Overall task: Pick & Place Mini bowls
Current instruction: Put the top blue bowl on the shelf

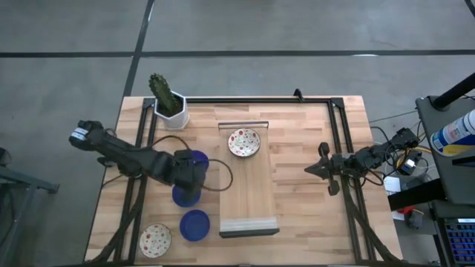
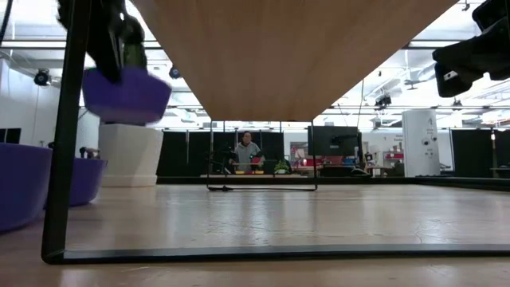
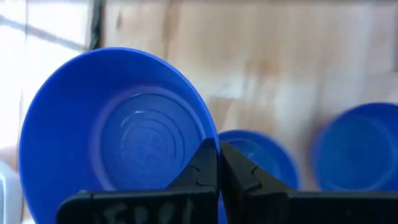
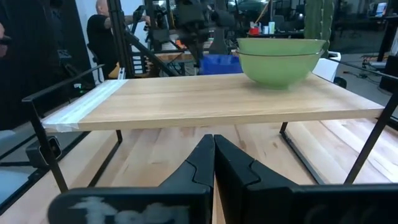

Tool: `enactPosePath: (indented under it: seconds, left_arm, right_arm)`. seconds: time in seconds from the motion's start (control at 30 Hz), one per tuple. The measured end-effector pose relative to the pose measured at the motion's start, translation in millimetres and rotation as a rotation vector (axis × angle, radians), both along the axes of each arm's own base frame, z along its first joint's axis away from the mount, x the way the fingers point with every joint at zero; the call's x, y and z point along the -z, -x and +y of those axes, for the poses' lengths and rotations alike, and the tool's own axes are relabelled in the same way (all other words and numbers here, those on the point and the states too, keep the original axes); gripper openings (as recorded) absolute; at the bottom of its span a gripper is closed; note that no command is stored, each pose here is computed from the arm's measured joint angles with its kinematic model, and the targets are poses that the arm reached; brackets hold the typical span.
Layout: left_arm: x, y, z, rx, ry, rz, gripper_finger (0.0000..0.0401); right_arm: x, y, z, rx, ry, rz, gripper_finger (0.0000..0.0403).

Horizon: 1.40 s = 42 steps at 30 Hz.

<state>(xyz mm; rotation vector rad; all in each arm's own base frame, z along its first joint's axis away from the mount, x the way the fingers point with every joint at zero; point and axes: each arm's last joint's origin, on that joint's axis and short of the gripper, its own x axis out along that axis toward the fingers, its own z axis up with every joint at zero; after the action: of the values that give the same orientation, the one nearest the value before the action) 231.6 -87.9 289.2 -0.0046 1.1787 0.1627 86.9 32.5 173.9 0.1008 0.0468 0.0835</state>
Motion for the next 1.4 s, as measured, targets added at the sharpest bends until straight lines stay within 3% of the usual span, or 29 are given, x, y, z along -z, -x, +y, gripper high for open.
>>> enactPosePath:
  seconds: [0.3,0.77,1.0,1.17,1.4]
  left_arm:
    - [-42,-5,-34,0.169,-0.021,-0.145,0.0]
    - [-56,-57,-84,0.509,-0.146,-0.142,0.0]
    - [-62,-77,-87,0.6,-0.188,-0.159,0.0]
    - [-58,-90,-81,0.635,-0.119,-0.139,0.0]
    - [-52,-105,-73,0.669,-0.121,-0.144,0.0]
  right_arm:
    - [0,0,0,0.0,0.0,0.0,0.0009]
    - [0,0,0,0.0,0.0,0.0,0.0009]
    - [0,0,0,0.0,0.001,0.0,0.0009]
    - [0,0,0,0.0,0.0,0.0,0.0009]
    - [0,0,0,0.0,0.001,0.0,0.0009]
